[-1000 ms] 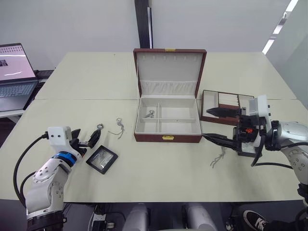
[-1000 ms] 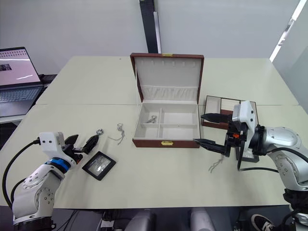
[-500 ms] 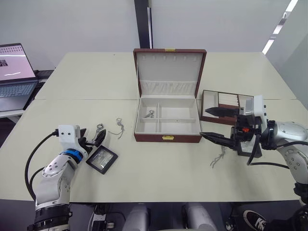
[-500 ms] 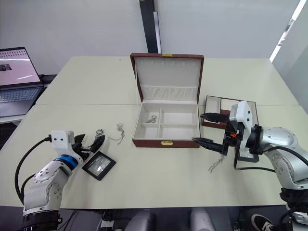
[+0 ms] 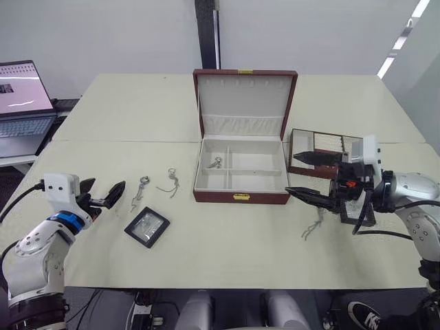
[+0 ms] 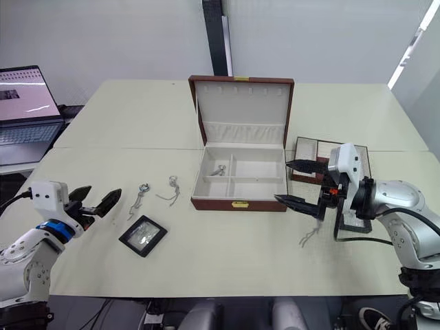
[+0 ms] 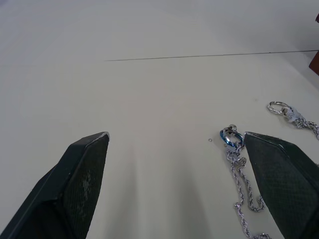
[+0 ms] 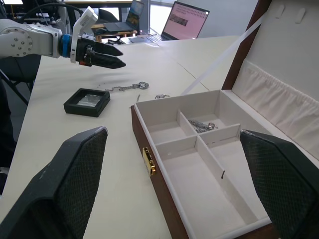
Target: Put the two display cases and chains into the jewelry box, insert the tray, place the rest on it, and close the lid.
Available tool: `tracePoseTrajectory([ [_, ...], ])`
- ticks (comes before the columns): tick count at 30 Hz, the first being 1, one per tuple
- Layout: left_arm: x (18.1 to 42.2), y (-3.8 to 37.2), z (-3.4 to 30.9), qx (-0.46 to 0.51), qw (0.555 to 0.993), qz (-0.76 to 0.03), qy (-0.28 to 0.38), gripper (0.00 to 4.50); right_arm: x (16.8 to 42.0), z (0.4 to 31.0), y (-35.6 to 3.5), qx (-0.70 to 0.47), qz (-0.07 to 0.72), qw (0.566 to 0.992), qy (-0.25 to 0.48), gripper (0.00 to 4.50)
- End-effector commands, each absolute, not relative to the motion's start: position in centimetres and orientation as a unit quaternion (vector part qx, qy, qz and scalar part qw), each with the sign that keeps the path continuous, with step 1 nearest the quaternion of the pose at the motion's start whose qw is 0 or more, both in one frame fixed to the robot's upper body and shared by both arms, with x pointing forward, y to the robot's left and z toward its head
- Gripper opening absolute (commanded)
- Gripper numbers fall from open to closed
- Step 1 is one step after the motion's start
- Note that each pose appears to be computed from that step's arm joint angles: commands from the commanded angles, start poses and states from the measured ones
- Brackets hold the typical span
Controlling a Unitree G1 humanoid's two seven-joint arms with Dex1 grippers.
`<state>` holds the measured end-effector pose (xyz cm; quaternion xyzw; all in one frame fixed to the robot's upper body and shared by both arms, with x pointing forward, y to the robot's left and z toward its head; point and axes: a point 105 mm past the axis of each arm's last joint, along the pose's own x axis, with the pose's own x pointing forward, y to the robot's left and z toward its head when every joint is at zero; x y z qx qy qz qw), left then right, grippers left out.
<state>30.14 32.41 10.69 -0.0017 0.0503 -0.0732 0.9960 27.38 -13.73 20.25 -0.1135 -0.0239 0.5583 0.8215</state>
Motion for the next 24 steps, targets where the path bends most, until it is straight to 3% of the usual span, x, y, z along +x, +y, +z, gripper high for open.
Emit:
tracePoseTrajectory([
  [1, 30.5, 30.9, 11.0, 0.002, 0.996, -0.084, 0.035, 4.47, 27.2, 21.3, -13.5, -0.122, 0.558, 0.819, -0.049, 4.5],
  [15, 31.0, 29.9, 11.1, 0.006, 0.994, -0.104, 0.033, 4.47, 27.2, 21.5, -13.8, -0.123, 0.554, 0.822, -0.048, 4.5],
  [19, 30.3, 28.7, 12.1, 0.009, 0.984, -0.172, 0.038, 4.47, 27.2, 21.6, -13.9, -0.123, 0.554, 0.822, -0.047, 4.5],
  [24, 28.0, 27.0, 14.0, 0.09, 0.933, -0.339, 0.082, 4.47, 27.4, 21.8, -14.2, -0.133, 0.563, 0.815, -0.039, 4.5],
])
